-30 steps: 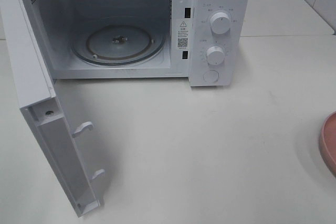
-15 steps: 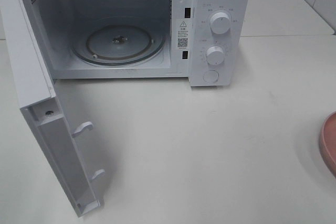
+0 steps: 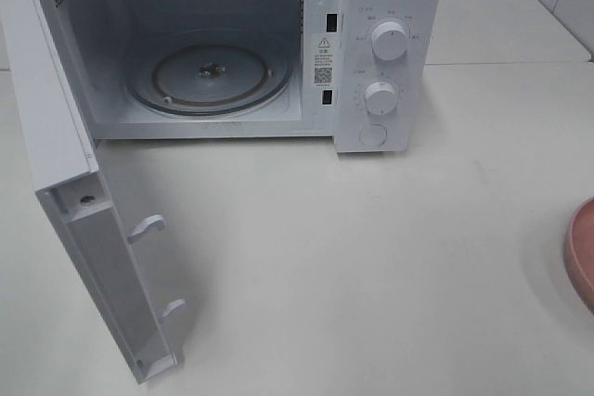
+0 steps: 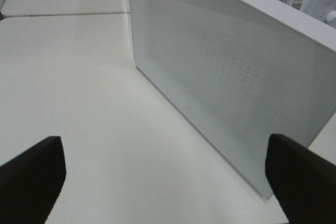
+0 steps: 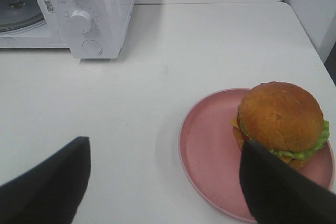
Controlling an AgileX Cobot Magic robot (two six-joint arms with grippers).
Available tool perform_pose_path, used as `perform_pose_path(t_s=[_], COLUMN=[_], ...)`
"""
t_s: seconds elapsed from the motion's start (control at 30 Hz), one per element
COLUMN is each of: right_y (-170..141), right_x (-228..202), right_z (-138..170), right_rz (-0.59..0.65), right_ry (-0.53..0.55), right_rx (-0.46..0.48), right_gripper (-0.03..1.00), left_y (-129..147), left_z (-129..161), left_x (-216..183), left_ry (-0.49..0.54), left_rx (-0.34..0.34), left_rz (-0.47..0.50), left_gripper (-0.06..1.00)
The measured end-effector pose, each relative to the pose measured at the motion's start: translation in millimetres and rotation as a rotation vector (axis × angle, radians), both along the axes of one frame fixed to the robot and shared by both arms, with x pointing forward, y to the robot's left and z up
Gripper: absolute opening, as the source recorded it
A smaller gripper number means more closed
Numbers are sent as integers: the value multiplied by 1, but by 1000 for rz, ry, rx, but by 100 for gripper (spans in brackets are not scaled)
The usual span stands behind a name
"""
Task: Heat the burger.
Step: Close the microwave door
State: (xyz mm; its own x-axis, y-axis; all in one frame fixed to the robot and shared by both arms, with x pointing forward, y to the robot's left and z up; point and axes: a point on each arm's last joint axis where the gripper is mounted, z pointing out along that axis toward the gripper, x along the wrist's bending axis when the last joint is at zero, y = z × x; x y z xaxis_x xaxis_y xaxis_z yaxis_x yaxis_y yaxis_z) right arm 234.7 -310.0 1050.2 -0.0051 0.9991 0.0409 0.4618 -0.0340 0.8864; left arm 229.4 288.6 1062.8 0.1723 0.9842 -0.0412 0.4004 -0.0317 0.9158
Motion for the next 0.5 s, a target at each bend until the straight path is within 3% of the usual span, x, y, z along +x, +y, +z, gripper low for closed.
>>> perform_pose_path(t_s=[0.2, 0.27, 0.4, 0.43, 0.47, 0.5], right_y=[0, 0, 0, 0, 0, 0], right_x=[0, 0, 0, 0, 0, 0], right_z=[0, 0, 0, 0, 0, 0], right_rz=[0, 0, 0, 0, 0, 0], right_ry=[0, 0, 0, 0, 0, 0], right_rx=[0, 0, 0, 0, 0, 0], right_gripper=[76, 76, 76, 76, 76, 76], left_y=[2, 3, 3, 3, 3, 3], left_z=[7, 12, 17, 19, 19, 21], left_x=[3, 10, 19, 26, 26, 33], left_ry=[-59, -88, -110, -111, -111, -107], left_rx=[10, 5, 0, -2, -2, -3], left_rz=[24, 31, 39, 43, 43, 48], left_gripper=[80, 69, 57, 48, 48, 39])
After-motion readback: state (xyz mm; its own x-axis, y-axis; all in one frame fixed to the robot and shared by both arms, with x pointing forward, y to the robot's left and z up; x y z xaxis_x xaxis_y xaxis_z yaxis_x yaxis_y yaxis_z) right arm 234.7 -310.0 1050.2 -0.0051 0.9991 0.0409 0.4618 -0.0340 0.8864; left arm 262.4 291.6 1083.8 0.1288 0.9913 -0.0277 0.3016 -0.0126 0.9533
